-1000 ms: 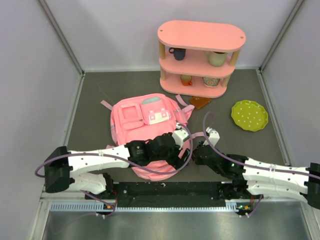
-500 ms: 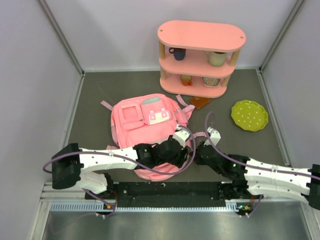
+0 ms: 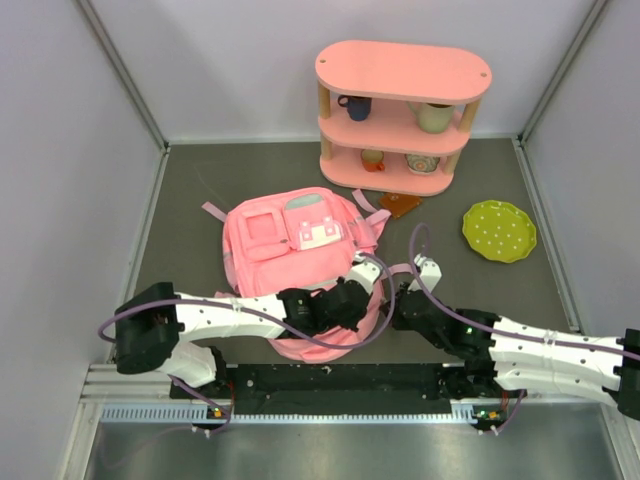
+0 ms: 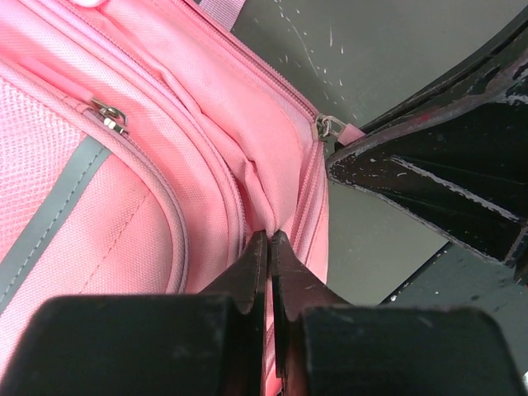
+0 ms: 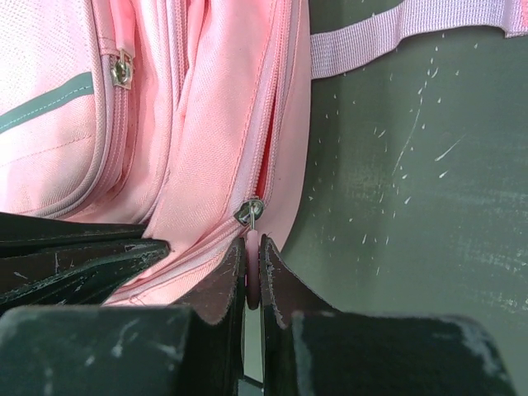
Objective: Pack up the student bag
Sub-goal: Zip the student bag at the center of the board, then move the personal item to the center of the board.
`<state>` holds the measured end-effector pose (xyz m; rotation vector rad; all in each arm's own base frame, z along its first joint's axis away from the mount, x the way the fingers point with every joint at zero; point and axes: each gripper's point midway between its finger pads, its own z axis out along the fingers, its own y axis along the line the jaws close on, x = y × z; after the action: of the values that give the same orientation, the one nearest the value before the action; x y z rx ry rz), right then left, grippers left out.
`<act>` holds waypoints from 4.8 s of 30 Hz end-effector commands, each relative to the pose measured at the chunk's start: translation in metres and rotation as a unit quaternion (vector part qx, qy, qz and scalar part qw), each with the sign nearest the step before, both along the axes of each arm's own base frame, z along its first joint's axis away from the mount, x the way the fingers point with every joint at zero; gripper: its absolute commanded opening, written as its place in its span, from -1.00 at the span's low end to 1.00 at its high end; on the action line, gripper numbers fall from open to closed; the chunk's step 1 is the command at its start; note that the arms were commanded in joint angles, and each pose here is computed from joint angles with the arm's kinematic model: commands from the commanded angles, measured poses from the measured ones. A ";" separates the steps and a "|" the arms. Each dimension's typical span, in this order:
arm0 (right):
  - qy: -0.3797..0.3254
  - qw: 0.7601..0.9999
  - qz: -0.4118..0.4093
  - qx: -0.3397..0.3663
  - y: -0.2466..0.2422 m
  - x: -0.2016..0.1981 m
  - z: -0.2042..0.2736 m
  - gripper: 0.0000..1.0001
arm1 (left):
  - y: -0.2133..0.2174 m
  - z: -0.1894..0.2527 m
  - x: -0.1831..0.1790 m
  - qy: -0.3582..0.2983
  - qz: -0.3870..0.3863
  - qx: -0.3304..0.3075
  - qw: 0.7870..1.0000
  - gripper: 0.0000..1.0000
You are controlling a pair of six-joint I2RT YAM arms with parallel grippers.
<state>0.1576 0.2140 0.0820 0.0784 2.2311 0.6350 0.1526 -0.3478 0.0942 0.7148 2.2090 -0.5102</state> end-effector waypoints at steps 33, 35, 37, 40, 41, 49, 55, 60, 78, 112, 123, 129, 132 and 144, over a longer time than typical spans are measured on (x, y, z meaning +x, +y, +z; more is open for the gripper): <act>-0.043 0.998 -0.024 -0.040 0.008 0.124 0.017 -1.00 | 0.128 -0.010 -0.067 0.103 0.027 -0.037 0.994 -1.00; -0.037 0.999 -0.015 -0.033 0.012 0.122 0.016 -1.00 | 0.128 -0.007 -0.068 0.102 0.023 -0.040 0.994 -1.00; -0.026 0.999 -0.011 -0.028 0.011 0.115 0.011 -1.00 | 0.126 -0.006 -0.069 0.101 0.014 -0.040 0.994 -1.00; -0.020 0.999 -0.011 -0.024 0.003 0.104 0.007 -0.99 | 0.118 0.000 -0.072 0.101 -0.011 -0.052 0.993 -1.00; -0.025 0.999 -0.009 -0.019 0.001 0.101 0.012 -0.96 | 0.114 0.001 -0.074 0.103 -0.021 -0.054 0.993 -1.00; -0.017 0.996 -0.063 -0.066 -0.038 0.090 0.015 -0.87 | 0.077 0.044 -0.079 0.096 -0.086 -0.104 0.986 -0.19; -0.016 0.997 -0.043 -0.065 -0.046 0.073 0.024 -0.52 | 0.101 0.054 -0.060 0.066 -0.014 -0.086 0.994 0.36; -0.031 0.998 -0.040 -0.038 -0.056 0.057 0.036 -0.36 | 0.159 0.075 -0.020 -0.018 0.144 -0.100 0.984 0.60; -0.140 0.976 -0.165 -0.027 -0.101 0.079 0.134 0.26 | 0.219 0.063 -0.009 -0.016 0.292 -0.069 0.954 0.97; 0.056 0.930 -0.330 -0.152 -0.055 0.344 -0.021 0.98 | 0.204 0.055 0.027 0.018 0.273 -0.088 0.958 0.97; 0.102 0.930 -0.317 -0.153 -0.051 0.332 -0.050 0.93 | 0.207 0.055 0.031 0.014 0.275 -0.084 0.958 0.97; 0.115 0.928 -0.317 -0.157 -0.052 0.326 -0.055 0.46 | 0.208 0.053 0.031 0.016 0.274 -0.083 0.958 0.97; 0.133 0.925 -0.318 -0.162 -0.055 0.316 -0.061 0.30 | 0.209 0.052 0.030 0.017 0.275 -0.083 0.958 0.97; 0.174 0.913 -0.318 -0.187 -0.083 0.264 -0.075 -0.02 | 0.209 0.052 0.027 0.020 0.271 -0.086 0.958 0.97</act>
<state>0.4686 0.1552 0.0324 0.7468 2.2766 -0.0672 0.1774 -0.1347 0.1393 -0.0049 2.2703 -0.3862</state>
